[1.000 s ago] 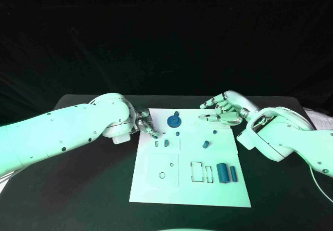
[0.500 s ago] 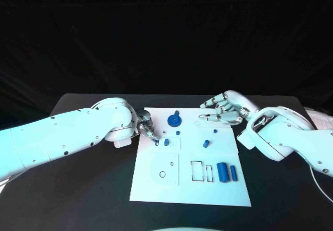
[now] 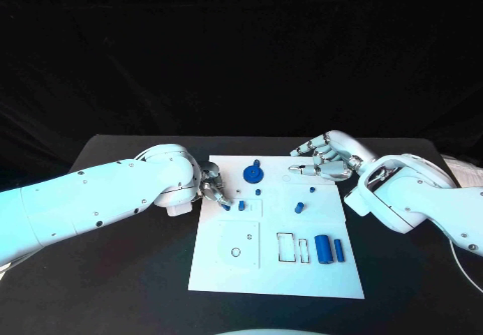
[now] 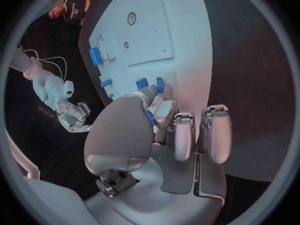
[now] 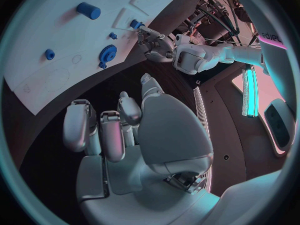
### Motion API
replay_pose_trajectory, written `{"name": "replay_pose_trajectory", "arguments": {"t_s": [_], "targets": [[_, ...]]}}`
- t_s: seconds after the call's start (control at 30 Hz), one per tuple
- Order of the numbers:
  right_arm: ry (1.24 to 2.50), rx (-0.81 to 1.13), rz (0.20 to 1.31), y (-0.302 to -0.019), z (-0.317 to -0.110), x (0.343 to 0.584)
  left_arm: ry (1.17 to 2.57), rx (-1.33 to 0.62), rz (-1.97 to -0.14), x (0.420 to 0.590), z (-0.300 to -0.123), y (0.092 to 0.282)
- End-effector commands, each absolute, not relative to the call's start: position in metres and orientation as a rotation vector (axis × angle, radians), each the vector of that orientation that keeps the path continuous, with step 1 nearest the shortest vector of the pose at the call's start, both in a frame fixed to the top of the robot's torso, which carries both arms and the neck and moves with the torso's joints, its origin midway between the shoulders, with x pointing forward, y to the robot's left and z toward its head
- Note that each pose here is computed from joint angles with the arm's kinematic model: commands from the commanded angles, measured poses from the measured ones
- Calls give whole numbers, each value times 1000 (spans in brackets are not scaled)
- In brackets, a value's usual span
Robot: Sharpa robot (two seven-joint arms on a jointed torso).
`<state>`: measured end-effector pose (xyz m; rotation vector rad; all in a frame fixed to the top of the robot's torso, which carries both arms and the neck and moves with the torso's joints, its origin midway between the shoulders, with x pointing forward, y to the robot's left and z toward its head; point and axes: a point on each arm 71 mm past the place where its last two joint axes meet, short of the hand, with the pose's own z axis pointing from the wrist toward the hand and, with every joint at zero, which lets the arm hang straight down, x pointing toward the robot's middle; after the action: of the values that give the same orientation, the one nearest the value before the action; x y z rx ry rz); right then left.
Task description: Assemble the parts on the task board
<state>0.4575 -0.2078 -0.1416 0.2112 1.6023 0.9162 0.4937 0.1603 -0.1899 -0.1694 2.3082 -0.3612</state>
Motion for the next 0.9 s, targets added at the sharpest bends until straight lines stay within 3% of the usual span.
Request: {"name": "replay_pose_trajectory", "arguments": {"t_s": [0.03, 0.9], "targets": [[1610, 199, 923, -206, -142, 457, 2324, -157, -342, 493, -192, 160], [1610, 198, 925, -206, -142, 456, 2351, -131, -335, 491, -195, 156]]}}
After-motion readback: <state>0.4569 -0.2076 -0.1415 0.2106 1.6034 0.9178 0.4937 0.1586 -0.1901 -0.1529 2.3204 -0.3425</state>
